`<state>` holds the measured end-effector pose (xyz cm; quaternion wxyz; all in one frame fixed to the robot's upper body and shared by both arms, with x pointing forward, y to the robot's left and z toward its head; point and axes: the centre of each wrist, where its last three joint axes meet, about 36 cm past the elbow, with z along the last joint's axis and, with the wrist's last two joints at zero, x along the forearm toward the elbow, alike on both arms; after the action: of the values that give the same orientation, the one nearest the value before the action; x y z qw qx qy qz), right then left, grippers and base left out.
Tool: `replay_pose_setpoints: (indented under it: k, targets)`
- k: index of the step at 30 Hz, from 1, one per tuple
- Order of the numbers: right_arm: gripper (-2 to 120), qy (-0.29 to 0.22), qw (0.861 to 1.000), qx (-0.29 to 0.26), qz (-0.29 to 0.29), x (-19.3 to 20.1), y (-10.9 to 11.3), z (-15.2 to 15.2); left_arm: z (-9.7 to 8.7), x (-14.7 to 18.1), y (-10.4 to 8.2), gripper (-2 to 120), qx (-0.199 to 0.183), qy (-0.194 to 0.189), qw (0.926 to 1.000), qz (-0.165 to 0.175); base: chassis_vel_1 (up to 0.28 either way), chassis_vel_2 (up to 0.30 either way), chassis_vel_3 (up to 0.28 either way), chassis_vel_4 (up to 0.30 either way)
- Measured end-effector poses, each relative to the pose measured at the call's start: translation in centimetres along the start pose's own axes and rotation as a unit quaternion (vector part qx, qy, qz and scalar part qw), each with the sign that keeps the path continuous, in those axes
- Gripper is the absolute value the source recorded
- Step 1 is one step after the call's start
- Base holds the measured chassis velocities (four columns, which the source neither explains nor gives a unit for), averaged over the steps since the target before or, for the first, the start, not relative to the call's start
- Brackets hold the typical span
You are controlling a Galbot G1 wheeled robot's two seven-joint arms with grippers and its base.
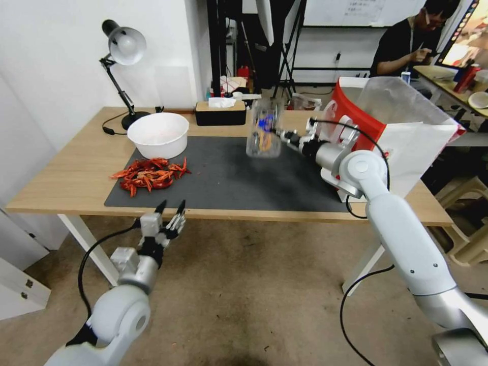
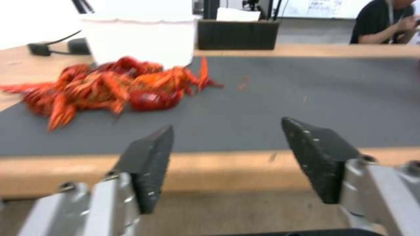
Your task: Close the takeout container lid, then place the container into the takeout bag.
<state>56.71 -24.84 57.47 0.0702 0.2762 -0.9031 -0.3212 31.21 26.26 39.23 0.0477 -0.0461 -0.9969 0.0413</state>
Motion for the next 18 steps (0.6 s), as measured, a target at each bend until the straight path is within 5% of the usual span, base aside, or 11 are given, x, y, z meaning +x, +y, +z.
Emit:
replay_pose_setpoints:
  k: [7, 10, 11, 14, 18]
  targets:
    - [0, -0.142, 0.976, 0.163, 0.022, 1.6, 1.8, -3.4, 1.8, 1.4, -0.7, 91, 0.008, 0.002, 0.9998, -0.016, 0.0, 0.0, 0.0, 0.0]
    - [0, -0.212, 0.935, 0.274, 0.078, 4.1, 1.7, -6.6, 2.5, 1.8, -1.0, 99, 0.016, 0.001, 0.9997, -0.018, 0.0, 0.0, 0.0, 0.0]
    - [0, -0.212, 0.935, 0.274, 0.078, 4.1, 1.7, -6.6, 2.5, 1.8, -1.0, 99, 0.016, 0.001, 0.9997, -0.018, 0.0, 0.0, 0.0, 0.0]
    - [0, -0.239, 0.889, 0.357, 0.159, 7.4, 0.9, -9.5, 2.8, 2.0, -1.2, 100, 0.019, 0.002, 0.9997, -0.014, 0.0, 0.0, 0.0, 0.0]
    - [0, -0.24, 0.862, 0.386, 0.226, 10.2, -0.2, -11.0, 3.0, 2.0, -1.2, 100, 0.021, 0.003, 0.9997, -0.012, 0.0, 0.0, 0.0, 0.0]
